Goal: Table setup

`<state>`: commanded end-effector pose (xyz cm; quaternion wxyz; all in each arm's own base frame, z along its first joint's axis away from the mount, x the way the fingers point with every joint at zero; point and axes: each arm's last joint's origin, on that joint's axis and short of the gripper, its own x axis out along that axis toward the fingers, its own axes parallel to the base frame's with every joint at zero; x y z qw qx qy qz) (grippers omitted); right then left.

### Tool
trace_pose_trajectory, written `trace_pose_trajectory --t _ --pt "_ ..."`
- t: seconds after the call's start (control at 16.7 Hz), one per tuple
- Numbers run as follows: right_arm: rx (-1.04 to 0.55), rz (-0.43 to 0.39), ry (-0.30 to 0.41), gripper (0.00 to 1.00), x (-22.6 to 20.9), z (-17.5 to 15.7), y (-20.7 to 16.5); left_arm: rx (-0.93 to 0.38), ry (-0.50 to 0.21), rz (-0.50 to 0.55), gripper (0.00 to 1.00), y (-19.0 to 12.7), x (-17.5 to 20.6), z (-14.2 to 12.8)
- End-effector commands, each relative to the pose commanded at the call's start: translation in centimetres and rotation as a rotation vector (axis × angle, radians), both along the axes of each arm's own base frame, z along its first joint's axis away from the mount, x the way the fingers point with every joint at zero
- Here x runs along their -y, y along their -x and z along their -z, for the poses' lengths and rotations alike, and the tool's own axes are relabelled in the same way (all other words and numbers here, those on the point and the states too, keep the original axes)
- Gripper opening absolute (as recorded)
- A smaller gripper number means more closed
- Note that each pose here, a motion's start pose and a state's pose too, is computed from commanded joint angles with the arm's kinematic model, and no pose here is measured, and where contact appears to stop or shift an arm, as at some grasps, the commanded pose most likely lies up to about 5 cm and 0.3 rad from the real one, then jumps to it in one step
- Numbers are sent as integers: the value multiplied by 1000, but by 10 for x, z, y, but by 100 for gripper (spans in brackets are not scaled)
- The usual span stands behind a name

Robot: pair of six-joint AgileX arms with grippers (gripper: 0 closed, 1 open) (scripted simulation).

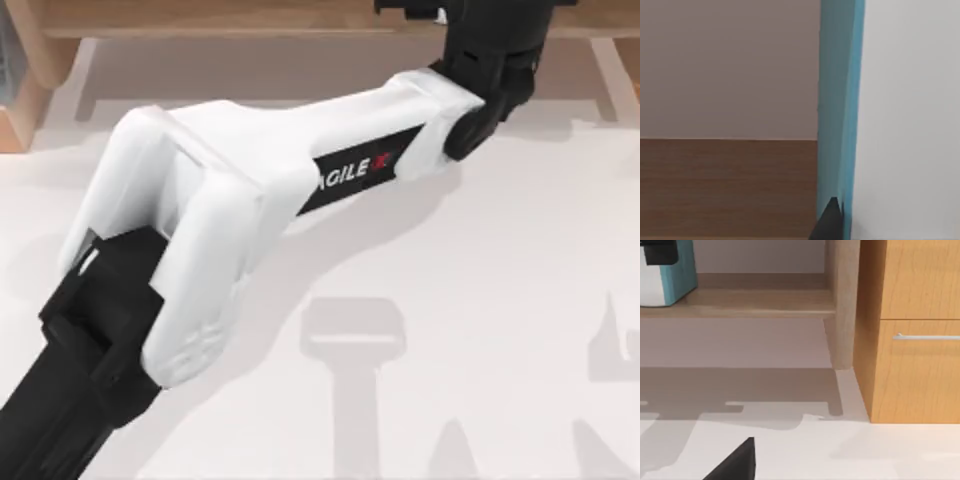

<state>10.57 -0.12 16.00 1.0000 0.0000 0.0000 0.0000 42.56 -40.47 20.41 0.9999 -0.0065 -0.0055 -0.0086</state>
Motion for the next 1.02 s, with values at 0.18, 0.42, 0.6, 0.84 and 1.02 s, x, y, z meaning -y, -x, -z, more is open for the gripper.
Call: trace_pose_trajectory --t 0.18,0.42,0.6,0.84,1.02 --pt "0 0 0 100 0 0 0 0 0 0 0 0 0 0" --pt "0 0 0 100 0 0 0 2 0 4 0 3 2 -1" --pt "0 0 0 100 0 0 0 3 -1 5 0 13 2 -7" --pt "0 0 0 100 0 0 0 0 -3 4 0 35 1 -13" --pt "0 0 0 100 0 0 0 1 0 4 0 42 1 -16"
